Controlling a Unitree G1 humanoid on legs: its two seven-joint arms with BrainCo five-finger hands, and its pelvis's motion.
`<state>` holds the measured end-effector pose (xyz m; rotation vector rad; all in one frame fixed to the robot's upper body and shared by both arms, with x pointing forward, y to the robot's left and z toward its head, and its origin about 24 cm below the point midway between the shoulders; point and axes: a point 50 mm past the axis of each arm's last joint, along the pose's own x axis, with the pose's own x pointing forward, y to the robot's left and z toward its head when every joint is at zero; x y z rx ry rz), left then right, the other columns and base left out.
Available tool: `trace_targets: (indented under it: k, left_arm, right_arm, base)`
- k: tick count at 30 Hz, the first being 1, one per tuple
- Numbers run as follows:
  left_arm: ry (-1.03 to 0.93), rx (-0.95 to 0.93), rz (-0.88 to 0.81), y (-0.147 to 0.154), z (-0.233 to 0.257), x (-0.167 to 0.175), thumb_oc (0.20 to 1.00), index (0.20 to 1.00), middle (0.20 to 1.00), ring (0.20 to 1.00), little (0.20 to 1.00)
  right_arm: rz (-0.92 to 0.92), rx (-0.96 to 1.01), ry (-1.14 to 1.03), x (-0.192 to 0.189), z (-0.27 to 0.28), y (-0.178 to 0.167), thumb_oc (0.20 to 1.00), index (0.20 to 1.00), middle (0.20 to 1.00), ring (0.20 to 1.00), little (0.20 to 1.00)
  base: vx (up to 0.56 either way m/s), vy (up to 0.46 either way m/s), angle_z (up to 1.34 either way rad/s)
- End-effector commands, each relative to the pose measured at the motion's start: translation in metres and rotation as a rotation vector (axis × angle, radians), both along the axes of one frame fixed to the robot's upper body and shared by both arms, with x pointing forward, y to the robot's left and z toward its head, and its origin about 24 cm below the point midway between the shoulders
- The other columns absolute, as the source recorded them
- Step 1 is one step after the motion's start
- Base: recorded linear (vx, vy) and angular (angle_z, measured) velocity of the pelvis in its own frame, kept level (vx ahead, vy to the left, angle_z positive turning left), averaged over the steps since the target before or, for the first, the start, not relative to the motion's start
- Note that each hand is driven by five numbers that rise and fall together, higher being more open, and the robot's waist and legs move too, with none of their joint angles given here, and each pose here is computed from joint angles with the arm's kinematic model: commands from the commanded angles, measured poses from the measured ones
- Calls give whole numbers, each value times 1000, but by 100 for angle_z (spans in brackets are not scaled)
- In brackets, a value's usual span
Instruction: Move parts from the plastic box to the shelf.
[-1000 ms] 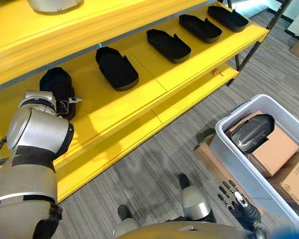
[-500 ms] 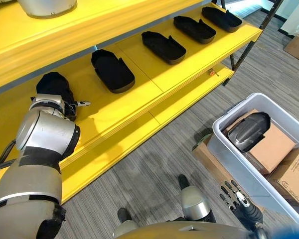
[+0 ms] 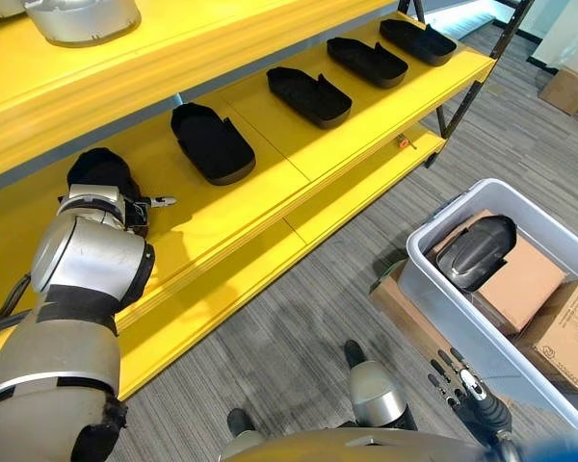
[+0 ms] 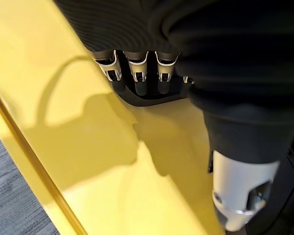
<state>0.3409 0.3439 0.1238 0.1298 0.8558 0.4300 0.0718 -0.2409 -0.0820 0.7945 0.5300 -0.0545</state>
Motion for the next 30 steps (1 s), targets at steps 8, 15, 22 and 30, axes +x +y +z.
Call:
trace_targets:
  k: [8,15,22,30]
  left_arm:
    - [-130,-42,155,39,27,-18,1000,1000,1000,1000,1000]
    - [-147,-65,160,37,27,-16,1000,1000,1000,1000,1000]
    - [-176,-87,172,37,28,-15,1000,1000,1000,1000,1000]
    - [-199,-102,184,38,29,-15,1000,1000,1000,1000,1000]
  right_arm:
    - [-28,44,-63,4,7,0,1000,1000,1000,1000,1000]
    - [-31,41,-63,3,9,-3,1000,1000,1000,1000,1000]
    - [-31,40,-69,4,11,-5,1000,1000,1000,1000,1000]
    - [-33,37,-77,6,13,-7,1000,1000,1000,1000,1000]
  base:
    - [0,0,0]
    - [1,-5,-1]
    - [1,-8,-1]
    - [0,-9,-1]
